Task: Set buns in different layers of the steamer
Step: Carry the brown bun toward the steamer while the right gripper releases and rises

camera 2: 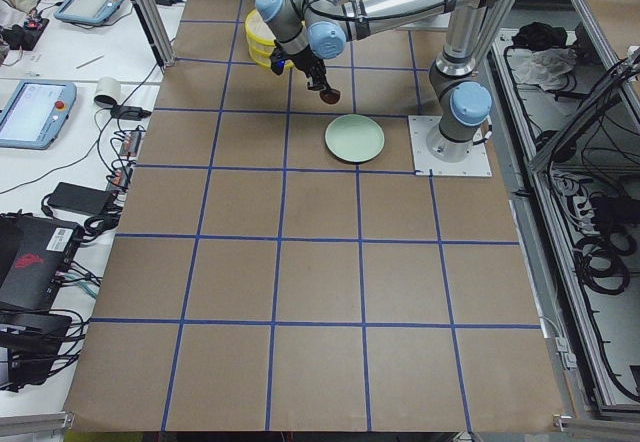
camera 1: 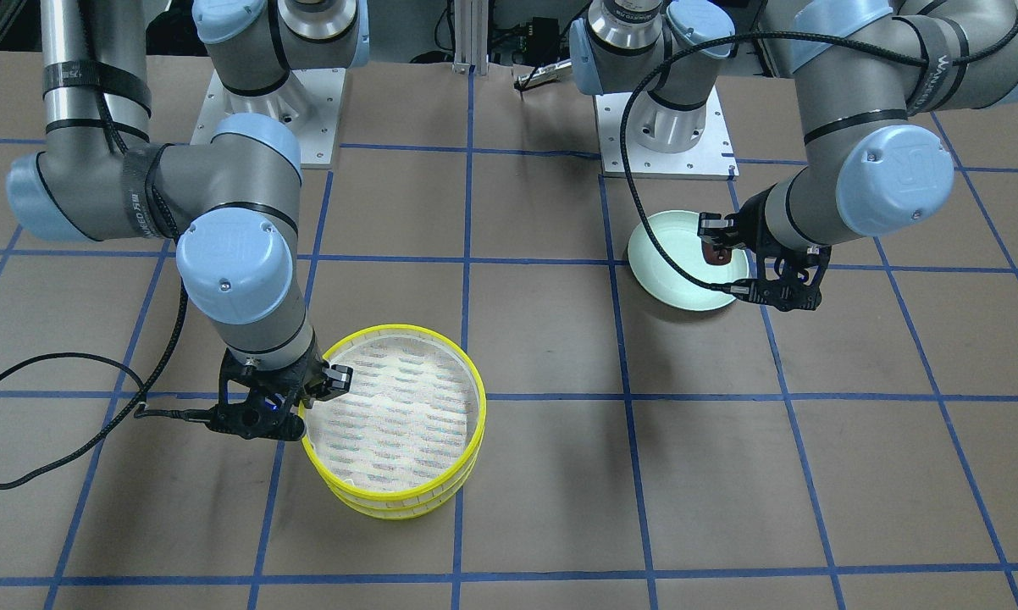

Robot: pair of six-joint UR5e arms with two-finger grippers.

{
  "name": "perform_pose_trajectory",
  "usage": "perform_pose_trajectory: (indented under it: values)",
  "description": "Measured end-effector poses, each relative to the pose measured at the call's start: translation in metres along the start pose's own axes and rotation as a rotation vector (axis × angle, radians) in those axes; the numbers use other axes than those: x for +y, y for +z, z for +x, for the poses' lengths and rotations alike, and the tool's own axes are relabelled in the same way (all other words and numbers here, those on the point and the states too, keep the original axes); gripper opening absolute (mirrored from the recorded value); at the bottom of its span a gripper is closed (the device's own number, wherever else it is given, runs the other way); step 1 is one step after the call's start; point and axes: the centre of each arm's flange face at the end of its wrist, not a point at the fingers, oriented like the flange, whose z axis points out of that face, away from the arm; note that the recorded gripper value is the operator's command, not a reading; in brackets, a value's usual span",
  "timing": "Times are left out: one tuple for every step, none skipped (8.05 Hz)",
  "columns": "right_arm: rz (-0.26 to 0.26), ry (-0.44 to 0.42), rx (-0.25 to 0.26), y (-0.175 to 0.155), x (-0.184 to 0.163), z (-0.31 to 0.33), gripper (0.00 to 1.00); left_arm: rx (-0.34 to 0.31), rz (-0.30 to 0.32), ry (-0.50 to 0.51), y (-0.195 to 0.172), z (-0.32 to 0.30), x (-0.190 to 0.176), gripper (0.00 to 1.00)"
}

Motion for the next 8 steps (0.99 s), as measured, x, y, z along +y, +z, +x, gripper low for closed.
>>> perform_pose_trajectory:
  values:
    - [-0.003, -0.003, 0.001, 0.002, 0.001, 0.000, 0.72, -0.003, 0.002, 0.001, 0.000, 0.002, 0.000, 0.00]
    - [-0.005, -0.005, 0.002, 0.003, 0.002, 0.000, 1.00, -0.004, 0.003, 0.002, -0.001, 0.003, 0.000, 0.00]
    - [-0.005, -0.005, 0.003, 0.003, 0.002, 0.000, 1.00, -0.005, 0.003, 0.002, -0.001, 0.004, 0.000, 0.00]
    - [0.001, -0.004, 0.001, -0.002, 0.003, 0.001, 1.00, -0.005, 0.003, 0.002, -0.001, 0.004, 0.000, 0.00]
    - [0.022, 0.000, -0.009, -0.016, 0.005, 0.004, 1.00, -0.006, 0.004, 0.003, -0.001, 0.005, 0.000, 0.00]
    - [0.052, 0.006, -0.020, -0.037, 0.008, 0.009, 1.00, -0.007, 0.006, 0.004, -0.002, 0.005, 0.000, 0.00]
    - [0.082, 0.018, -0.032, -0.062, 0.013, 0.019, 1.00, -0.011, 0.010, 0.002, -0.004, 0.009, 0.000, 0.00]
    - [0.089, 0.037, -0.059, -0.087, 0.020, 0.033, 1.00, -0.017, 0.020, -0.006, -0.006, 0.017, -0.001, 0.00]
